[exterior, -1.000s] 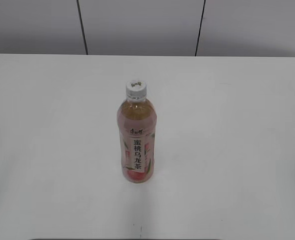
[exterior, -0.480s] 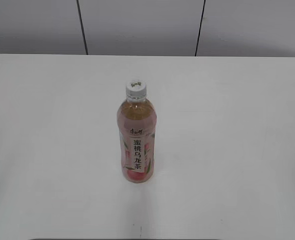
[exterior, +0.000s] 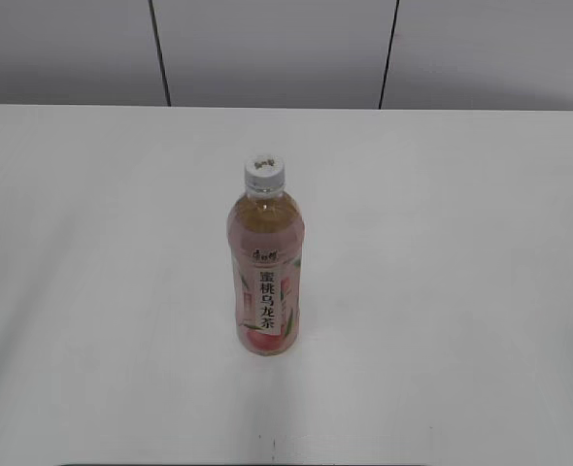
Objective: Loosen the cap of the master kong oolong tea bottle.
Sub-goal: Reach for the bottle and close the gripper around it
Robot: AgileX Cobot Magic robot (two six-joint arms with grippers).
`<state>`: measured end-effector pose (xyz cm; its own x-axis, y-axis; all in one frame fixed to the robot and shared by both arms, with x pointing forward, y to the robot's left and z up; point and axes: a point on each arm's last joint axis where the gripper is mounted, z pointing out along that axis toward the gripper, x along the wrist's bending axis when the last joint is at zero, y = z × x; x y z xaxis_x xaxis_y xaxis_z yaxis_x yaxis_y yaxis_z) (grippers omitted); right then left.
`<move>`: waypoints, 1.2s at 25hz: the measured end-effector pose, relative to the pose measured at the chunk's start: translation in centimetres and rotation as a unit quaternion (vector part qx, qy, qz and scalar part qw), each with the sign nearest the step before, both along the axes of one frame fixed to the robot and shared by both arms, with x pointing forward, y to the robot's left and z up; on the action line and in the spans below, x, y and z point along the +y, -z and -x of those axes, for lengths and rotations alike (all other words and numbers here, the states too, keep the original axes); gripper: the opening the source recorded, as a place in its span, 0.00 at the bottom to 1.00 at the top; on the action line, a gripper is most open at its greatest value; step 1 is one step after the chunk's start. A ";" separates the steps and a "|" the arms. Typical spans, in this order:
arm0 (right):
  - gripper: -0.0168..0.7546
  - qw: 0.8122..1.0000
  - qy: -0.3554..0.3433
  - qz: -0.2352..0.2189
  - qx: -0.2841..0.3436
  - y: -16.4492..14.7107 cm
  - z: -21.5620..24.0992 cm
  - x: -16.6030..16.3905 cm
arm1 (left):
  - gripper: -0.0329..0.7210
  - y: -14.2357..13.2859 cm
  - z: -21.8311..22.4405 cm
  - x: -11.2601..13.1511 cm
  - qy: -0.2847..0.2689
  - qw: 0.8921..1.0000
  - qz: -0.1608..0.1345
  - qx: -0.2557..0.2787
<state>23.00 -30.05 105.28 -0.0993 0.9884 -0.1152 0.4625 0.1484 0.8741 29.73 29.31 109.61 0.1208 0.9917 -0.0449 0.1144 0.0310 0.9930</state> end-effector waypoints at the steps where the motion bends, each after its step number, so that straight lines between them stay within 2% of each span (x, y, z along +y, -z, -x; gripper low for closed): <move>1: 0.69 1.000 0.000 0.000 0.000 0.0 0.0 0.0 | 0.75 0.4 -1.0 -0.1 0.001 1.000 0.008 0.010; 4: 0.69 1.000 0.000 0.000 0.000 0.0 0.0 0.0 | 0.75 1.0 -4.0 -0.4 -0.004 1.000 0.028 0.014; 9: 0.69 1.000 0.000 0.000 0.000 0.0 0.0 0.0 | 0.74 1.7 -8.4 -0.4 -0.026 0.998 0.055 -0.016; 15: 0.69 1.000 0.000 0.000 0.000 0.0 0.0 0.0 | 0.68 4.3 -12.9 -0.8 -0.047 0.996 0.077 0.019; 20: 0.69 1.000 0.000 0.000 0.000 0.0 0.0 0.0 | 0.66 6.6 -15.9 -1.5 -0.049 0.996 0.067 0.025; 26: 0.69 1.000 0.000 0.000 0.000 0.0 0.0 0.0 | 0.66 11.1 -18.7 -2.1 -0.042 0.997 0.042 0.048; 30: 0.69 1.000 0.000 0.000 0.000 0.0 0.0 0.0 | 0.66 14.2 -19.2 -2.9 0.001 0.999 0.018 0.032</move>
<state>23.00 -30.05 105.28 -0.0993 0.9884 -0.1152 0.4625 0.1484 0.8741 48.96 26.39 95.39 0.1177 0.9891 -0.0881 0.1782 0.0662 0.9818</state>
